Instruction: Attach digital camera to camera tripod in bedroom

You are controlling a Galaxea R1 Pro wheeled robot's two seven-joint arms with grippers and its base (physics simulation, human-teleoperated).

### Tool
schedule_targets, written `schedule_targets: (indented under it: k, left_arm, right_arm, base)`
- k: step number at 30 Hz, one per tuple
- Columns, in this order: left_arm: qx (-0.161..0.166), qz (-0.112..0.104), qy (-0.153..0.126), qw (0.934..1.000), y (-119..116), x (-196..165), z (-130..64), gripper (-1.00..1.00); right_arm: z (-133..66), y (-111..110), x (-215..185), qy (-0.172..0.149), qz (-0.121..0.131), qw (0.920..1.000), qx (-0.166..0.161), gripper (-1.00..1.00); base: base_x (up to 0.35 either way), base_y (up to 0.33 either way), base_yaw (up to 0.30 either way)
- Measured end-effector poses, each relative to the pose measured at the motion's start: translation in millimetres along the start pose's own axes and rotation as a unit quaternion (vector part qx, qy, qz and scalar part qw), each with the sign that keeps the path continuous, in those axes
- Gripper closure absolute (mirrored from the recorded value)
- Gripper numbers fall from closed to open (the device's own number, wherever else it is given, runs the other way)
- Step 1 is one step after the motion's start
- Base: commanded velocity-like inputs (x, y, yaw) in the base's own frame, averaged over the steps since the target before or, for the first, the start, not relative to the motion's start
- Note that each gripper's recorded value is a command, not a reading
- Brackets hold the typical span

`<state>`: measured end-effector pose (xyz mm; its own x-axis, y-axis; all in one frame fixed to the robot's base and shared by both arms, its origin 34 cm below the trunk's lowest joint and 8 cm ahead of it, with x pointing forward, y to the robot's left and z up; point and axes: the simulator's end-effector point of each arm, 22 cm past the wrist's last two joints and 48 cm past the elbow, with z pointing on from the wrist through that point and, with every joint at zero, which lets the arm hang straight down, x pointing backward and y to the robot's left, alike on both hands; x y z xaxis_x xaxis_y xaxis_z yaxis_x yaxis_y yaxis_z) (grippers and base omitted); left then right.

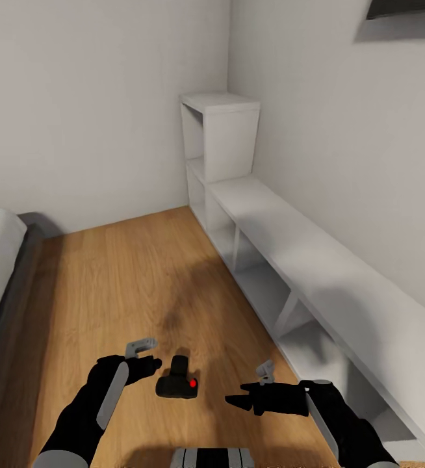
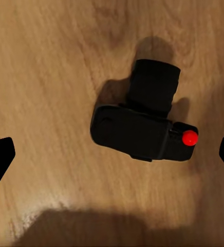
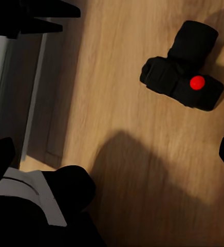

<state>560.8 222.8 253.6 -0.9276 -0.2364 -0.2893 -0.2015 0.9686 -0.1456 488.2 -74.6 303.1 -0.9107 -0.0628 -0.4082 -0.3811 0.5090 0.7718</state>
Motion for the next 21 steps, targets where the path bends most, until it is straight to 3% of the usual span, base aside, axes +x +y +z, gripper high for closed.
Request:
schedule_targets:
  k: [21]
  left_arm:
    - [-0.010,-0.003,0.041,0.9991,11,33,32.6,-1.00]
  right_arm:
    - [14.5,-21,31,0.021,0.036,0.9991,-0.003,-1.00]
  base:
    - [0.000,0.000,0.000]
